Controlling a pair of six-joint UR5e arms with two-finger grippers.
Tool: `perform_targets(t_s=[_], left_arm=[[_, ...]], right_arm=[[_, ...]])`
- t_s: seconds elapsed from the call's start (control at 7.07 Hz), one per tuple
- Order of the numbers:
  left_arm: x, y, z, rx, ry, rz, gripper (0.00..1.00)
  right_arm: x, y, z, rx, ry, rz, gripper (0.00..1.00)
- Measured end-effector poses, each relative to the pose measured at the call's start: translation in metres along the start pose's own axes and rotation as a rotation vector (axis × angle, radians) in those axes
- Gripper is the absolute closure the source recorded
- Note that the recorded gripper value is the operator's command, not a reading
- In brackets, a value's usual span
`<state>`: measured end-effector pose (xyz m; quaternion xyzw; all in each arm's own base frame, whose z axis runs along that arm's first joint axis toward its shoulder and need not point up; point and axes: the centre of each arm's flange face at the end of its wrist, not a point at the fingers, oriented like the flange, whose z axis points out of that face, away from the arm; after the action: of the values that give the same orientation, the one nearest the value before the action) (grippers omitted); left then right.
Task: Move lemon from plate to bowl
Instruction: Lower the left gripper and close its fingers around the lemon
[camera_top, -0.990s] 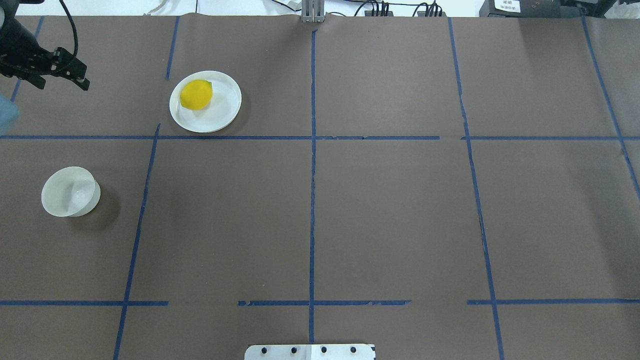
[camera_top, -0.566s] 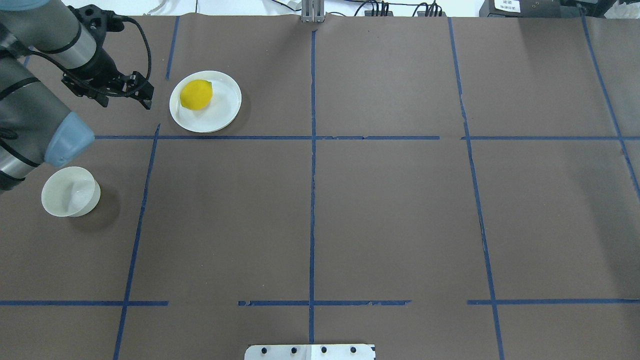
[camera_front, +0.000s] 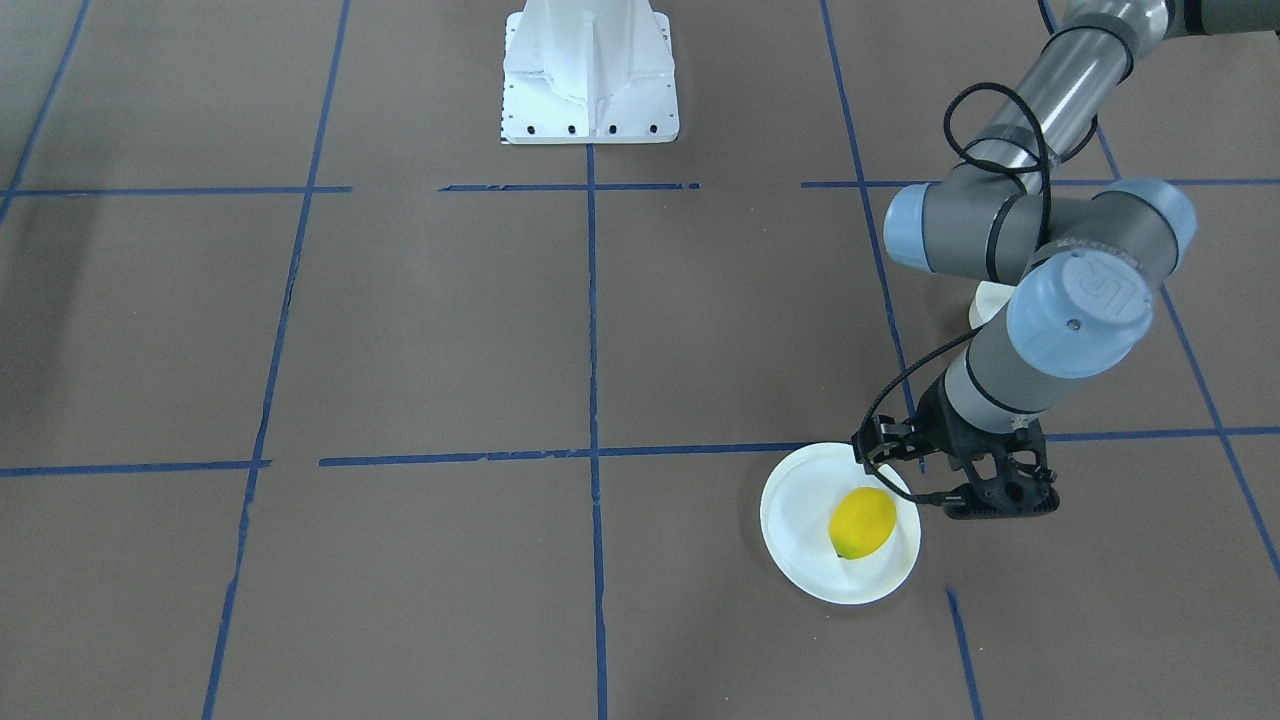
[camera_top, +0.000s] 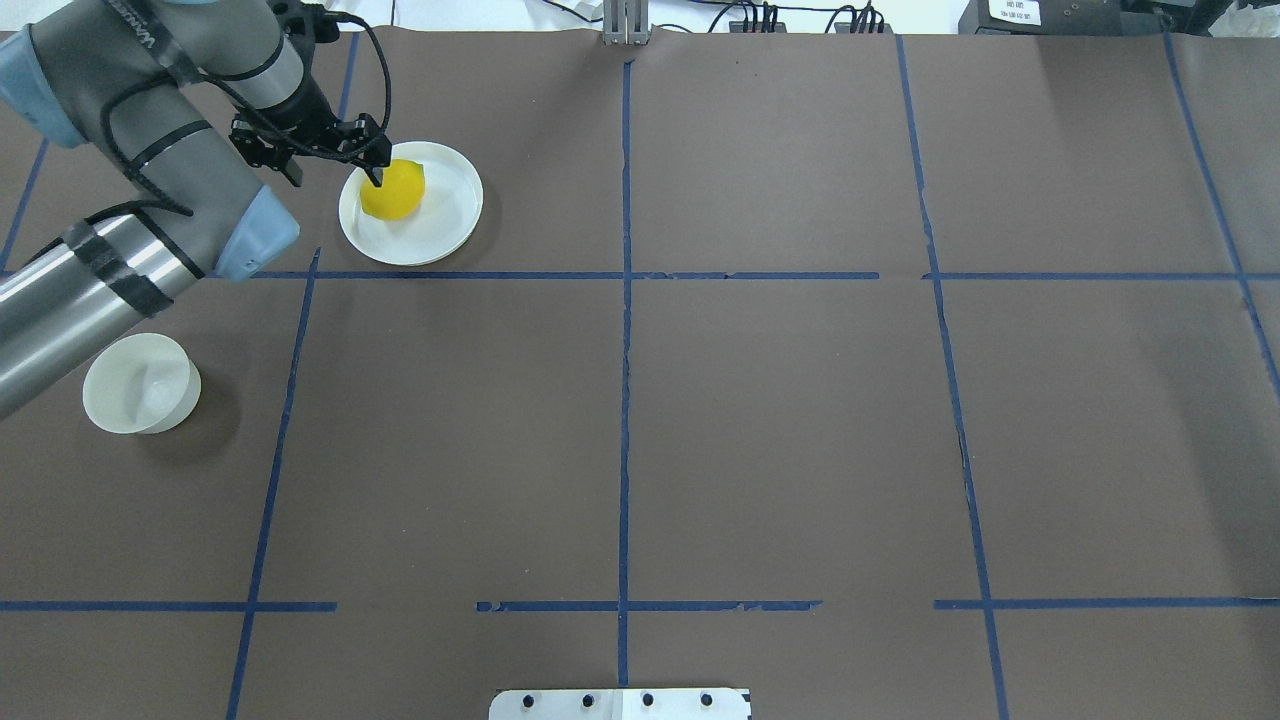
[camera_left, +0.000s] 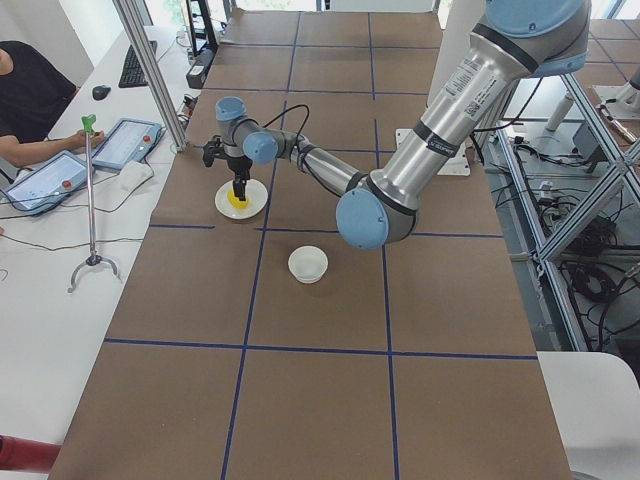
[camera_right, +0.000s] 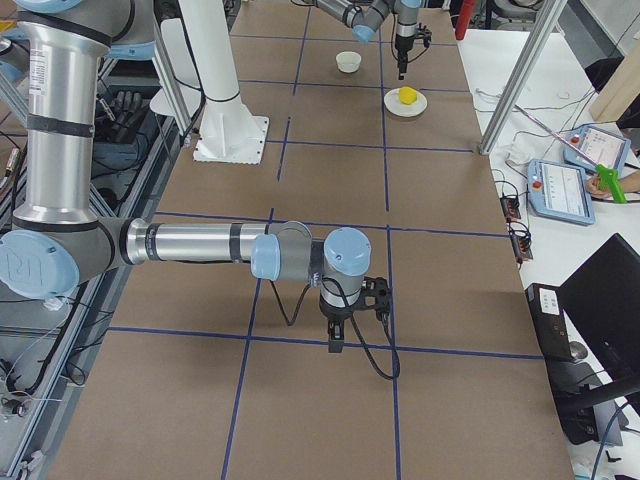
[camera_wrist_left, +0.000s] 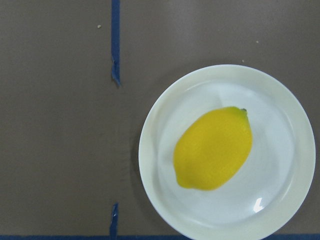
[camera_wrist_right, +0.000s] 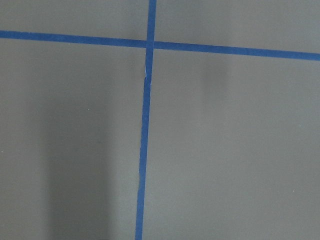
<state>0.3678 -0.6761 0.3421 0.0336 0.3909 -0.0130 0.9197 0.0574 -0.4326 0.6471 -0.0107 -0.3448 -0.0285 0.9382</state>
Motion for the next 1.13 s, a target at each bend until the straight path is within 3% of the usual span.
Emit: perform_targets(t_s=[0.42,1.13], left_arm=[[0.012,-0.027,0.026,0.005,0.01,0.008,0.0],[0.021,-0.032,0.064,-0.012,0.003,0.023,0.0]], right_arm=[[0.0,0.0,0.0,0.0,0.0,0.0,0.0],[0.0,0.0,0.0,0.0,0.0,0.0,0.0]])
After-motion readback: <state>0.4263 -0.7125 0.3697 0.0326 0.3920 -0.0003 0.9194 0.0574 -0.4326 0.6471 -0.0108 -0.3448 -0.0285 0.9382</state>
